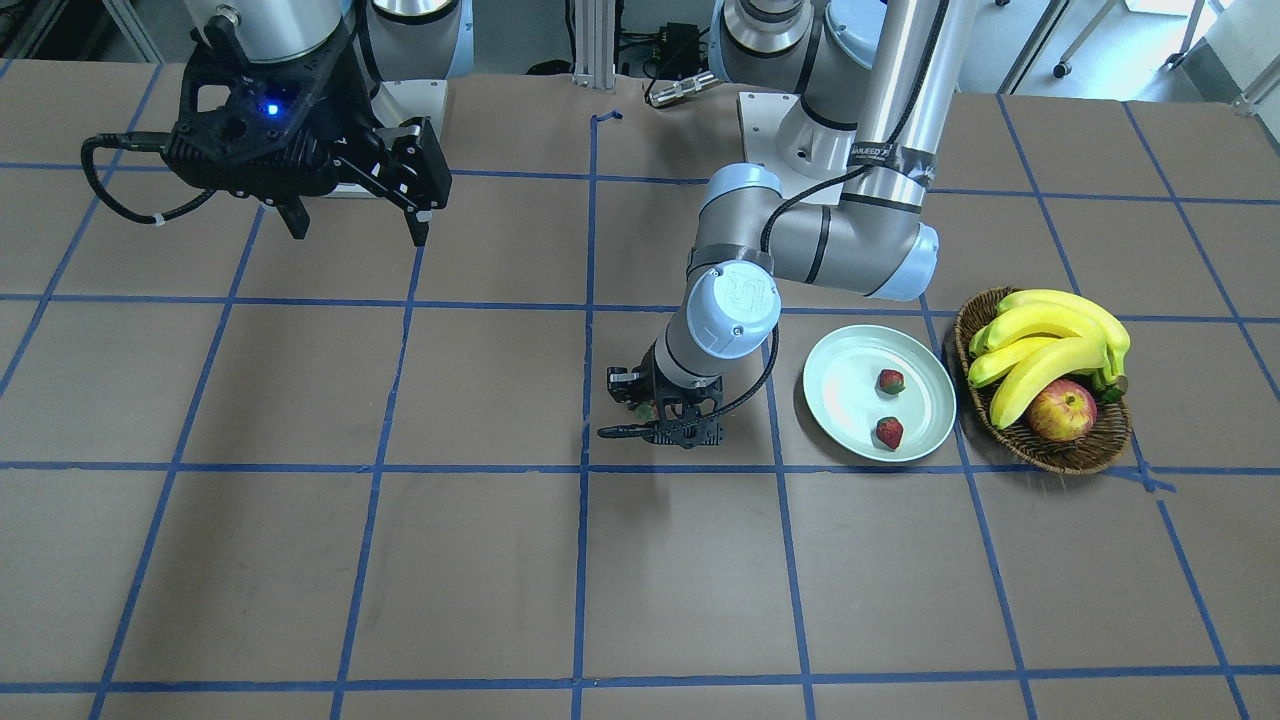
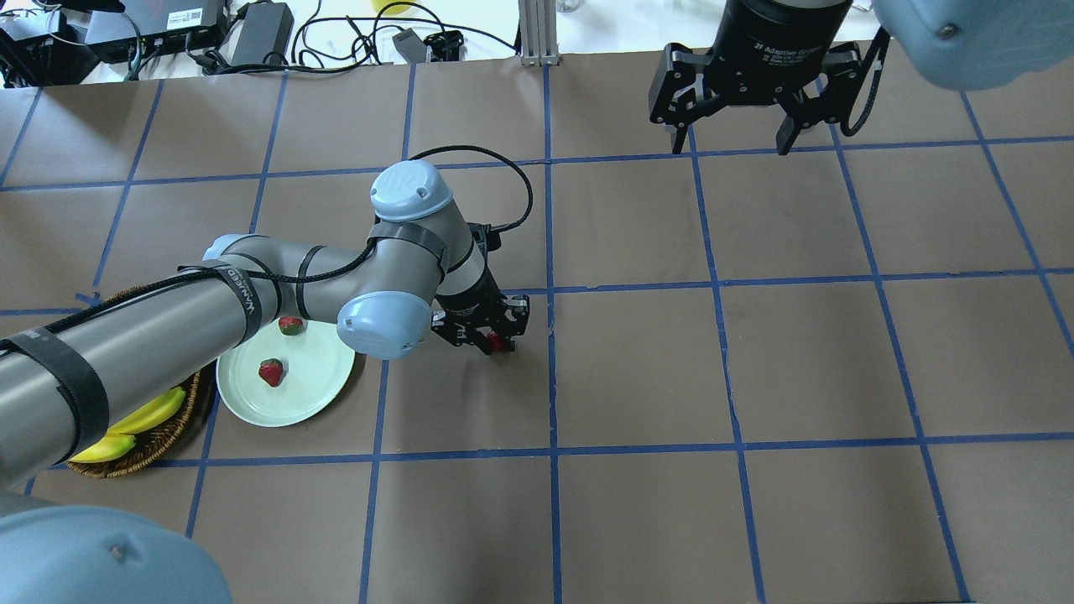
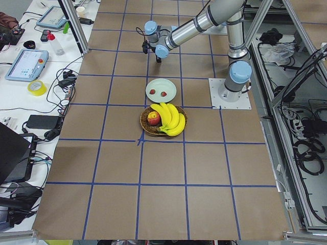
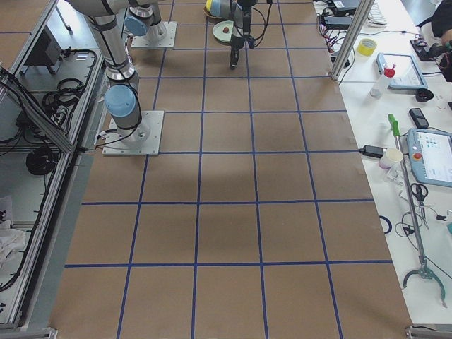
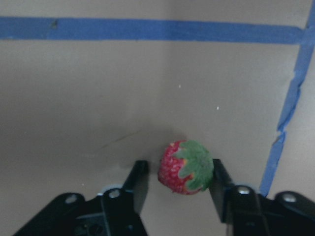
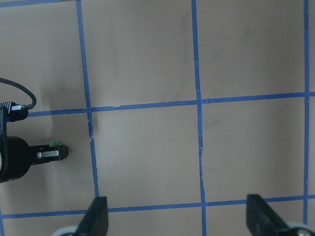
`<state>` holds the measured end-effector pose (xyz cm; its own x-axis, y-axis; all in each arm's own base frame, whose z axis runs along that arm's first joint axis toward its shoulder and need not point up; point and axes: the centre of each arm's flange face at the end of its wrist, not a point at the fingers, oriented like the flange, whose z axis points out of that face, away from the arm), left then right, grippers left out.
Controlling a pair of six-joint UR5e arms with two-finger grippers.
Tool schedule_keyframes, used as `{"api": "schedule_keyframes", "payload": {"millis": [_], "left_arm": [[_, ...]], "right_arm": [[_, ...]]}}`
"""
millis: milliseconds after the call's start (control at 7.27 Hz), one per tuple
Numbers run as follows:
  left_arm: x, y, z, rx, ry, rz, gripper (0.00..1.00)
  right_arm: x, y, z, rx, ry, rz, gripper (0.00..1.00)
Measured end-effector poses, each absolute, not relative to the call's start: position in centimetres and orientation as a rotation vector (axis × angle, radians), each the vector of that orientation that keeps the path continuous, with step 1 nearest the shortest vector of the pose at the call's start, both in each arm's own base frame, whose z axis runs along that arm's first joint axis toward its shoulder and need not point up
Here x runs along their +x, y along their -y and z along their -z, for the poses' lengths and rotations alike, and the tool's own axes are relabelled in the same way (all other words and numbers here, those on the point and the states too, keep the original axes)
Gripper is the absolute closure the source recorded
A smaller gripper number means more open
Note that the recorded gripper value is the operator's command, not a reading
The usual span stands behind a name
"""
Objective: Collect all strawberries into plate
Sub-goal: 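Lower the left gripper and grasp the last strawberry, then carry the strawberry onto the plate and open the left gripper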
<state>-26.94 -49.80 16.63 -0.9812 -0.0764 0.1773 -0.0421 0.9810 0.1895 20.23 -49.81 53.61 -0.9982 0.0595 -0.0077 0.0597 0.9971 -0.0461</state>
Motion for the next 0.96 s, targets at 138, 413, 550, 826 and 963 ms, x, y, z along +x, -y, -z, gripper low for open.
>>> {"api": "schedule_keyframes", "payload": {"millis": [138, 413, 550, 826, 963], "left_arm": [[-26.9, 50.5, -17.3, 0.095, 2.941, 0.255, 1.0], [-25.4, 52.9, -20.3, 0.116, 2.956, 0.231, 1.0], [-22.7, 54.6, -22.1, 0.182, 2.961, 0.236, 1.0], [-14.8, 57.1, -25.7, 0.255, 3.017, 0.239, 1.0], [-11.0, 57.2, -26.7, 0.243, 3.081, 0.265, 1.0]], "right_arm": [[20.2, 49.8, -53.6, 0.092, -3.133, 0.073, 0.0], [20.2, 49.8, -53.6, 0.092, -3.133, 0.073, 0.0], [20.2, 49.8, -53.6, 0.092, -3.133, 0.073, 0.0], [20.2, 49.8, -53.6, 0.093, -3.133, 0.071, 0.0], [20.2, 49.7, -53.6, 0.092, -3.133, 0.07, 0.0]]}}
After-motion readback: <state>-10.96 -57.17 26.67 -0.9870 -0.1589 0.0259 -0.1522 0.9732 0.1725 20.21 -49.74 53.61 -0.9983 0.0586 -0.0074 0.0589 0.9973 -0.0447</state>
